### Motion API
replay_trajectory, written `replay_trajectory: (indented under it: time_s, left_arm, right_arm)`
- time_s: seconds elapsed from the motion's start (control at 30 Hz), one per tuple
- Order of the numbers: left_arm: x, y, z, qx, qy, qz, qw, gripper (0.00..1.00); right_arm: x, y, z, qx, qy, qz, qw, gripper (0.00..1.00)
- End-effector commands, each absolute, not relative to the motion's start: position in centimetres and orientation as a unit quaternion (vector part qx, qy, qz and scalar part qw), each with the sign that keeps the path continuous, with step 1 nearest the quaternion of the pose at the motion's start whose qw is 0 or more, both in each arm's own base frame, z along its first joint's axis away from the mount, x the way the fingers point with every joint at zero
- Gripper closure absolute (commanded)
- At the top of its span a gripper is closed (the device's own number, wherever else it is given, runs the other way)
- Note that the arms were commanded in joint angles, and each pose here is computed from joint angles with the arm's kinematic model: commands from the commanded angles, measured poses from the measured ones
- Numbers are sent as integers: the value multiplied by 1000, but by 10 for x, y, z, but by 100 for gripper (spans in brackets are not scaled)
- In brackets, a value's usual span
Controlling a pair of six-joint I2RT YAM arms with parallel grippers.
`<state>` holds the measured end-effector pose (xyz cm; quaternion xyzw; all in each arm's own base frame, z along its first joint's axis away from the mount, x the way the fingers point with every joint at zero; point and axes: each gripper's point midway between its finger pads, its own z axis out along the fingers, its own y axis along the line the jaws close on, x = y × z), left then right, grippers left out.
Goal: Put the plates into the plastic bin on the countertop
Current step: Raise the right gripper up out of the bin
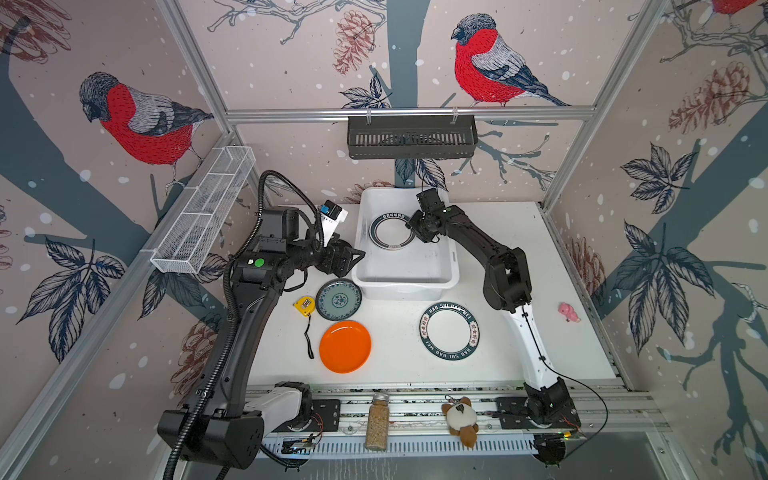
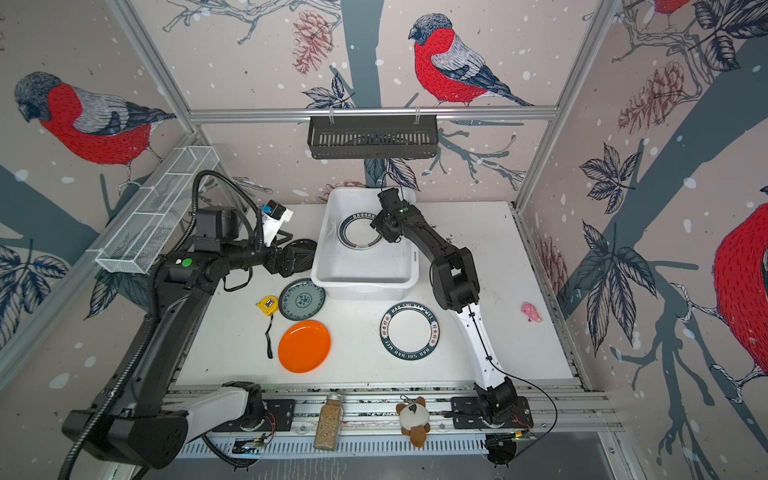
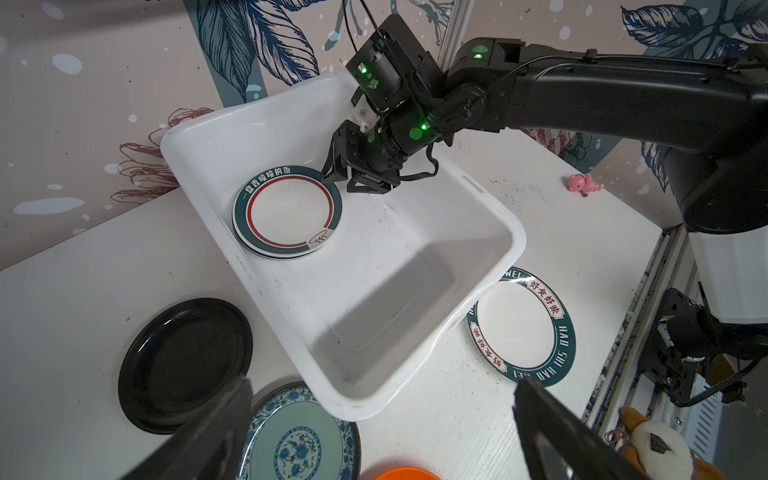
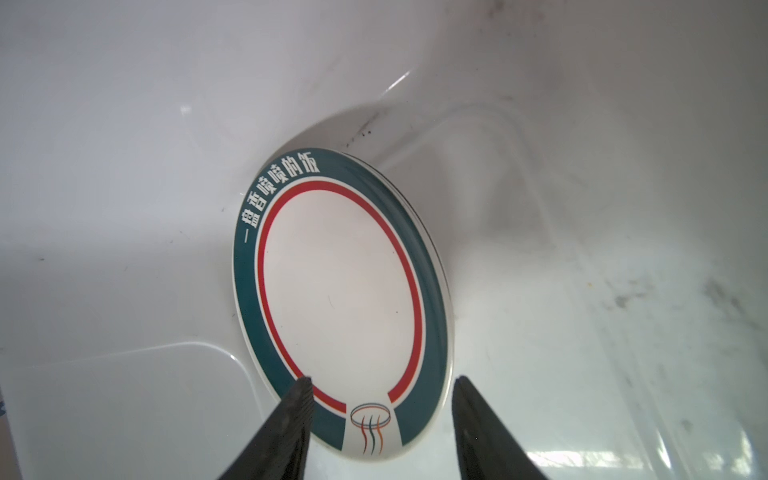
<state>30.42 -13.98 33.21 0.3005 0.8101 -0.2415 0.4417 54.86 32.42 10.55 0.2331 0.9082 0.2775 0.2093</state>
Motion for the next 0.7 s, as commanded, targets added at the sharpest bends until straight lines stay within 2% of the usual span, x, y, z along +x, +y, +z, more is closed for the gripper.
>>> replay_trajectory:
  time_s: [0.0,0.5,0.67]
  left_arm:
    - [307,-138,339,298,808,-232,452,3]
    - [311,-136,330,293,817,-226,442,3]
    - [312,-135,325,295,821,-223,436,3]
  right_arm:
    - [544,323,128,214,910,268,231,44]
    - [516,337,179,164,909,282,258,46]
    - [504,343,214,136,901,287,296,47]
